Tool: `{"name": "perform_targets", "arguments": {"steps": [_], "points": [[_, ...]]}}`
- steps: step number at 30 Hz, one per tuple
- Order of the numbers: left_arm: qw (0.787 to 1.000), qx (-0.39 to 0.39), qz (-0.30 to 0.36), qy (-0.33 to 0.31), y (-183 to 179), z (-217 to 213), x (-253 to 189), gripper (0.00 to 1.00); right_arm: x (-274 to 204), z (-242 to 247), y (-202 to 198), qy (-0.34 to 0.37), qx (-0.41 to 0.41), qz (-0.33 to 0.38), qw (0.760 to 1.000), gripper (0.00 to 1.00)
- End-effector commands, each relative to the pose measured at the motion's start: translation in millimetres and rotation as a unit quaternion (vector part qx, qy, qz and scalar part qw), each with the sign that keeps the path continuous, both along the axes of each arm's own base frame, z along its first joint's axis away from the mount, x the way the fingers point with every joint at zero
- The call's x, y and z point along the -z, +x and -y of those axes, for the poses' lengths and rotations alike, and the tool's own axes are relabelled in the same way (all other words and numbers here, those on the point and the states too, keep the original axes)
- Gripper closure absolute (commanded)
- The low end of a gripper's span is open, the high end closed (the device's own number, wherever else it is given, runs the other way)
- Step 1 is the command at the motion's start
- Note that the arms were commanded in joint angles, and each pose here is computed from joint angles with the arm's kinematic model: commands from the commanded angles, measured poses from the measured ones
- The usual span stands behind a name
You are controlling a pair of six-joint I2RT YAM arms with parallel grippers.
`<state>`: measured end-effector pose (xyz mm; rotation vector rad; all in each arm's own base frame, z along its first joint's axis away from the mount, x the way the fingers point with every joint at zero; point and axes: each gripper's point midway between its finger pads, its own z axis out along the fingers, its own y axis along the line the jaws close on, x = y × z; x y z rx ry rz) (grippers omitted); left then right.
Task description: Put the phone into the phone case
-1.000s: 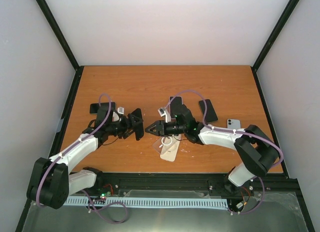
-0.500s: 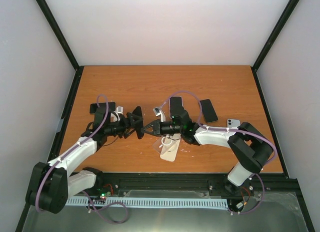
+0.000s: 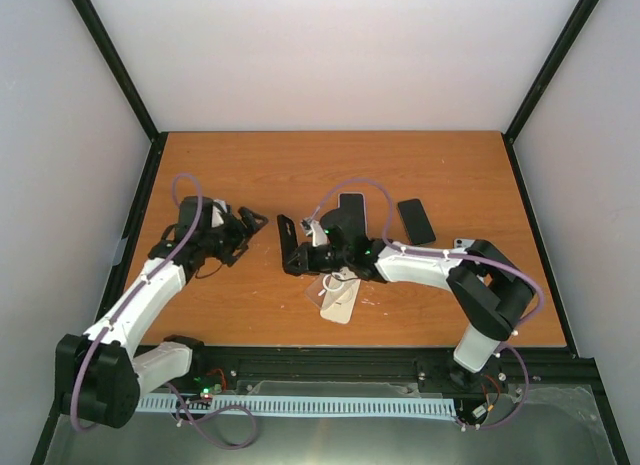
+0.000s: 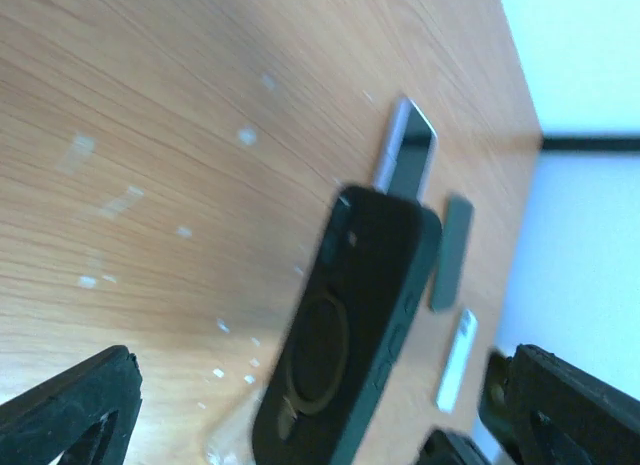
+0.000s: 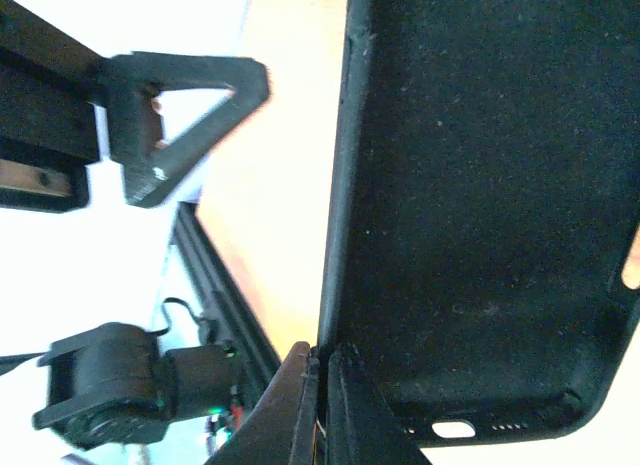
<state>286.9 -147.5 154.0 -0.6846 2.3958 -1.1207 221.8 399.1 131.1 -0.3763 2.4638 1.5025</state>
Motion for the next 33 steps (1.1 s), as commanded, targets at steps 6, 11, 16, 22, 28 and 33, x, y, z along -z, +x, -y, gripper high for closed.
{"name": "perform_targets", "arguments": {"steps": [6,11,16,22,28,33], "points": [[0.975,-0.165,-0.082,0.127,-1.0,-92.8,17.7,0.01,56.7,-16.1,3.8,-0.132,0.019,-0.005,0.991,0.96],[0.953,-0.245,-0.103,0.145,-9.1,-119.6,14.0,0.00,88.6,-40.8,-4.7,-0.114,0.008,-0.063,0.991,0.93],[0.940,-0.287,-0.120,0.141,-13.0,-128.7,14.1,0.02,87.6,-52.7,-8.6,-0.090,0.005,-0.057,0.994,0.83],[0.936,-0.303,-0.147,0.104,-13.9,-121.8,24.0,0.06,68.1,-44.7,-7.7,-0.073,0.009,-0.030,0.997,0.57],[0.911,-0.356,-0.176,0.111,-3.4,-133.8,14.8,0.07,34.6,-14.2,-7.9,-0.094,0.019,0.032,0.995,0.15],[0.888,-0.380,-0.220,0.133,12.1,-141.8,15.4,0.06,7.8,14.9,-14.0,-0.105,0.028,0.082,0.991,0.00]]}}
